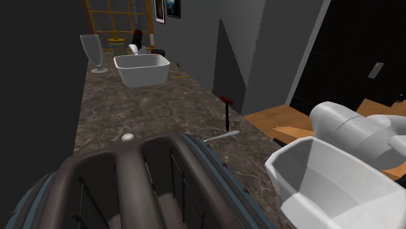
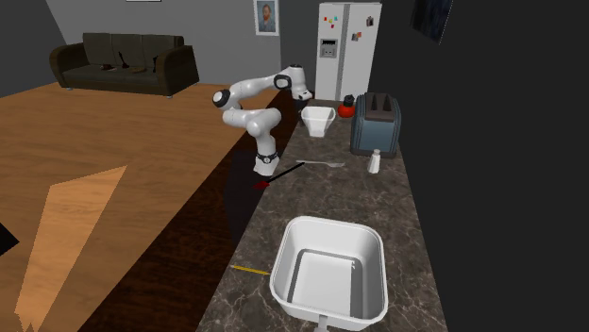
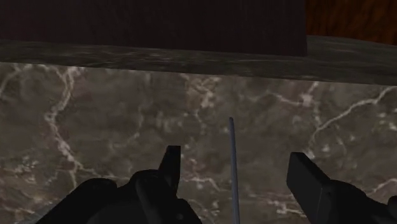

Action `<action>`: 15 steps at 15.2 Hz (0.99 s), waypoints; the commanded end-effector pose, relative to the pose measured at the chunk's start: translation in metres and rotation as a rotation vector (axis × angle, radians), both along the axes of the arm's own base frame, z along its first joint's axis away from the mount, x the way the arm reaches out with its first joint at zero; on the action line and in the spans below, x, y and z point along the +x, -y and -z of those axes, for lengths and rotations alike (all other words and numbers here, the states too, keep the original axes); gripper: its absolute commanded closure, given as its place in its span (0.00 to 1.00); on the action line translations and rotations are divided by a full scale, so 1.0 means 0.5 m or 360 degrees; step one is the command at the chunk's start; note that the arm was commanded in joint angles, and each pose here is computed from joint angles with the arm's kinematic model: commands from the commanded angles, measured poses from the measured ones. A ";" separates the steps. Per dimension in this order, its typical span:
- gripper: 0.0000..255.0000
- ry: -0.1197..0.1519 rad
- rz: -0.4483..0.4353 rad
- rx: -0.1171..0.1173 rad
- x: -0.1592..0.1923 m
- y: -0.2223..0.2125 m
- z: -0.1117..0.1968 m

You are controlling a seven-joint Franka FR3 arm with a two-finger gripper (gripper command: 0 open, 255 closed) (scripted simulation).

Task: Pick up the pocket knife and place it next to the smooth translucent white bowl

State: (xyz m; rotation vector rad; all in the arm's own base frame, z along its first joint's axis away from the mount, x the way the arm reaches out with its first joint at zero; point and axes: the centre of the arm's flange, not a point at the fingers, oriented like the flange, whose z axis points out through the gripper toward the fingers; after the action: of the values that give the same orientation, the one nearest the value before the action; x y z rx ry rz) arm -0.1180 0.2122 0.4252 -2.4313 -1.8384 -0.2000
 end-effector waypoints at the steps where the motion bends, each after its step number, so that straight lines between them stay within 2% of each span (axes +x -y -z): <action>1: 0.00 -0.0013 0.0016 -0.0049 0.004 0.002 0.016; 4: 0.00 -0.0014 0.0016 -0.0049 0.007 0.004 0.004; 8: 0.00 -0.0014 0.0016 -0.0049 0.003 0.016 -0.095; 15: 0.00 -0.0014 0.0016 -0.0049 0.003 0.016 -0.095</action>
State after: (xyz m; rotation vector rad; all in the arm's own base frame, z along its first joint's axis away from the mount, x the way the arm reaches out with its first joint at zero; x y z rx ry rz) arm -0.1167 0.2042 0.4728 -2.4576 -1.8398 -0.1624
